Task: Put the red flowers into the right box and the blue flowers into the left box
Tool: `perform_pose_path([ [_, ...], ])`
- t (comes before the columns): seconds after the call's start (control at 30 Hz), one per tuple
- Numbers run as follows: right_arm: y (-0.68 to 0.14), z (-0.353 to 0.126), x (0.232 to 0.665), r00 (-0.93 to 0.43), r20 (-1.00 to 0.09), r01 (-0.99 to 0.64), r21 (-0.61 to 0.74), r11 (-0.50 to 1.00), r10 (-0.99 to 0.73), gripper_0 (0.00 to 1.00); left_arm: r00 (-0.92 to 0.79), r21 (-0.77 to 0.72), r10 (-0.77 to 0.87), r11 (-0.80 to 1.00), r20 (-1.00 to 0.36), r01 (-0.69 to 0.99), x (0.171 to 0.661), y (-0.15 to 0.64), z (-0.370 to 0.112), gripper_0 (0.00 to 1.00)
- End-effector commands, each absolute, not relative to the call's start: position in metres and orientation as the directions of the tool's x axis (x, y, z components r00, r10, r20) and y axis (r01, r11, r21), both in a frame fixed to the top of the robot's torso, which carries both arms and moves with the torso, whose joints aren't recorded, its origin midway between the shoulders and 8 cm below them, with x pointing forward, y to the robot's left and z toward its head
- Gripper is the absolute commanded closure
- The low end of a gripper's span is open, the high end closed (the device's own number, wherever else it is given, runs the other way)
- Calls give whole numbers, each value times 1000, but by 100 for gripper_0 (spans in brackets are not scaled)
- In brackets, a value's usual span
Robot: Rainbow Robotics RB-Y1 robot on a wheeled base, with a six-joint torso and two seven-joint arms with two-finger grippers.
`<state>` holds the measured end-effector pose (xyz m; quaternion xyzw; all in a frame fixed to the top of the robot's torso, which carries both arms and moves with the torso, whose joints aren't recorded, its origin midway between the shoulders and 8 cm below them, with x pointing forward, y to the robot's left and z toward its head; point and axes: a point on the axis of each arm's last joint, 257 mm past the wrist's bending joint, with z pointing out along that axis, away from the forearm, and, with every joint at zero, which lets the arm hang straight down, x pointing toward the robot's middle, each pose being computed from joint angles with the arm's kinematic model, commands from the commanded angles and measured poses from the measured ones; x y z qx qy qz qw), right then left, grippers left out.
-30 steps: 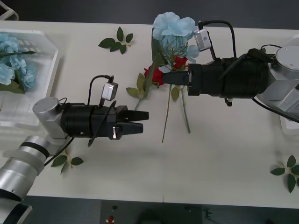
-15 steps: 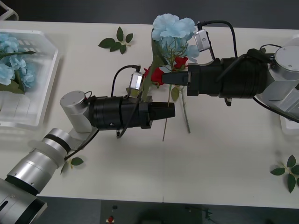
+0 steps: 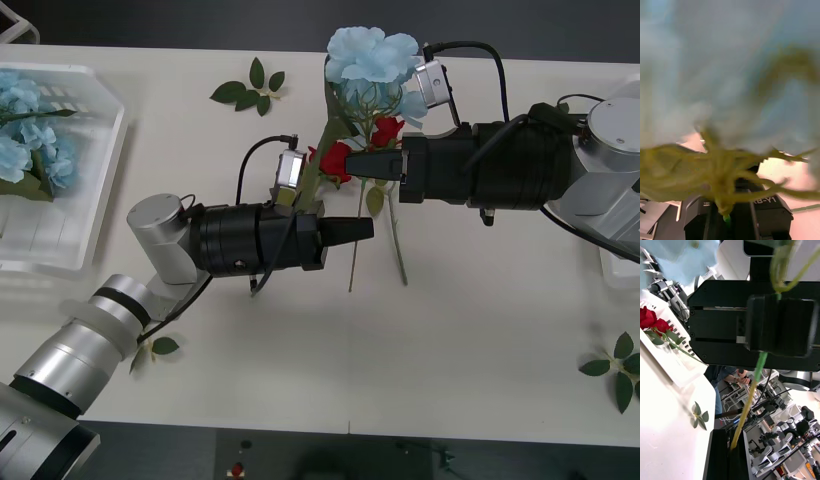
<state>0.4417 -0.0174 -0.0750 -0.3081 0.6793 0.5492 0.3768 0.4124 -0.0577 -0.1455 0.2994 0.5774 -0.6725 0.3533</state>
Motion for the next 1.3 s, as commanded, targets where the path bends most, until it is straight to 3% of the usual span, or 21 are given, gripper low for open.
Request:
perform_pose_path([
  [0.03,-3,-50,433,-524,-852,-838,519,170,16,29,-512,-509,-160,-66,-844,858,423,-46,-126,100],
  [0.07,-3,-49,433,-524,-852,-837,519,172,19,7,-511,-508,-163,-63,-844,859,425,-44,-125,100],
  [0.1,-3,-48,434,-525,-851,-836,521,176,25,0,-510,-509,-168,-51,-843,859,428,-37,-126,100],
  [0.4,-1,-46,433,-527,-849,-835,523,172,27,0,-448,-484,-213,162,-868,860,481,53,-126,100],
  [0.63,-3,-52,437,-524,-852,-835,517,191,16,0,-310,-331,-120,404,-943,853,525,155,-111,100],
  [0.8,-25,-105,479,-480,-871,-825,406,395,-108,0,-198,-160,-1,596,-980,787,559,238,-87,100],
  [0.93,-39,-155,524,-553,-817,-737,389,553,-162,0,-154,-20,111,748,-982,664,578,326,-67,100],
  [1.3,-71,-219,640,-714,-697,-411,338,846,-68,0,-340,24,126,958,-932,287,553,515,-52,100],
])
